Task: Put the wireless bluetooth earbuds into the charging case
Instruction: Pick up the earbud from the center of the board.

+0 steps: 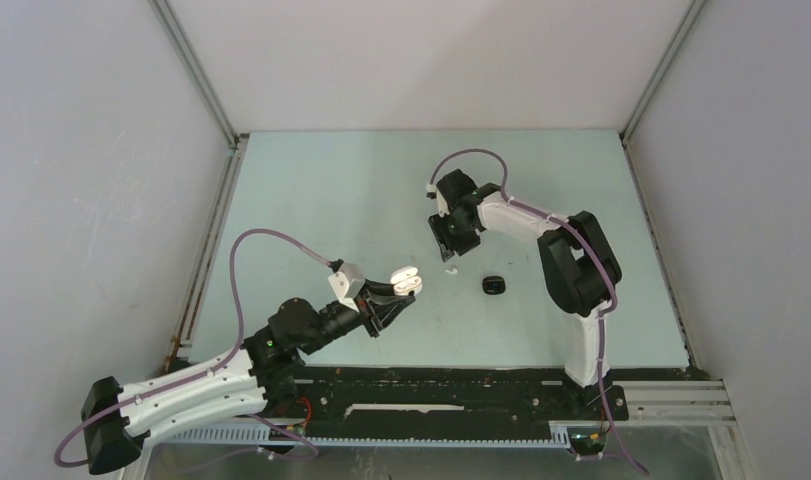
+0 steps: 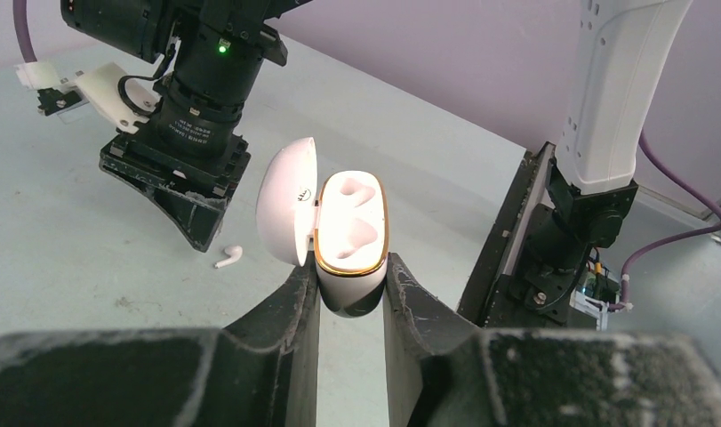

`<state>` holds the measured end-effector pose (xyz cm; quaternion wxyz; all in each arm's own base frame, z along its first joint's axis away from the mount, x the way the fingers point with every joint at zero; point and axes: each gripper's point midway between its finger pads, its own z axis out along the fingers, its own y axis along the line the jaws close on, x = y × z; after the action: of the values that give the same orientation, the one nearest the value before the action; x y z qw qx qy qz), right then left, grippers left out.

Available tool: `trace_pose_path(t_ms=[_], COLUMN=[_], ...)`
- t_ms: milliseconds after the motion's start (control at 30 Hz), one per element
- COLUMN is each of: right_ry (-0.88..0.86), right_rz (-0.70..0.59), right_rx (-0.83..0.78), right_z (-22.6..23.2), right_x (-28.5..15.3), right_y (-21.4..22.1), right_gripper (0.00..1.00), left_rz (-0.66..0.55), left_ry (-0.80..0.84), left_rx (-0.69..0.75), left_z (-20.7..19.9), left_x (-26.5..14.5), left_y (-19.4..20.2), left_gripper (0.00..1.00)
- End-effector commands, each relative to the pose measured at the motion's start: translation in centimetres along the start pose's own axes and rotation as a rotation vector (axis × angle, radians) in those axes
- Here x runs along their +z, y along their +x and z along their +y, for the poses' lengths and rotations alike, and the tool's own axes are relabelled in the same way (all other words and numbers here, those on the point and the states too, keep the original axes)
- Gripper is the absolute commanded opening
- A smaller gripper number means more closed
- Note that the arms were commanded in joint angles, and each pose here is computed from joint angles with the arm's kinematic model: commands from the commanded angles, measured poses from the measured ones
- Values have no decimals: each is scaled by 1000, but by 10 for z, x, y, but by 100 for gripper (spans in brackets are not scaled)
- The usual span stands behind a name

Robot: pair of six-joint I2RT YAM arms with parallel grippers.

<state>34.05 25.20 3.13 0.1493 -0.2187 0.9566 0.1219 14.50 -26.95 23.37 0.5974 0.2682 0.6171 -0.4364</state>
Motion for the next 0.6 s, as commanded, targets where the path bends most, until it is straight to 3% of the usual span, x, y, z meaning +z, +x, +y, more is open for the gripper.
trace_pose_path(t_ms=[0, 33, 100, 567], right_ry=[74, 75, 79, 87], right_rz=[-18, -13, -2, 67], right_rx=[-2, -11, -27, -155], right_z=[-12, -12, -12, -1], right_x=[2, 5, 9, 11], right_y=[-12, -11, -10, 15], right_gripper=[47, 42, 40, 47], left_rz=[-61, -61, -60, -64], left_ry=[21, 22, 21, 17], left_rx=[-14, -14, -16, -18], left_z=[-6, -7, -6, -5], left_x=[3, 3, 3, 1], left_y=[-21, -21, -21, -19], left_gripper=[0, 0, 0, 0])
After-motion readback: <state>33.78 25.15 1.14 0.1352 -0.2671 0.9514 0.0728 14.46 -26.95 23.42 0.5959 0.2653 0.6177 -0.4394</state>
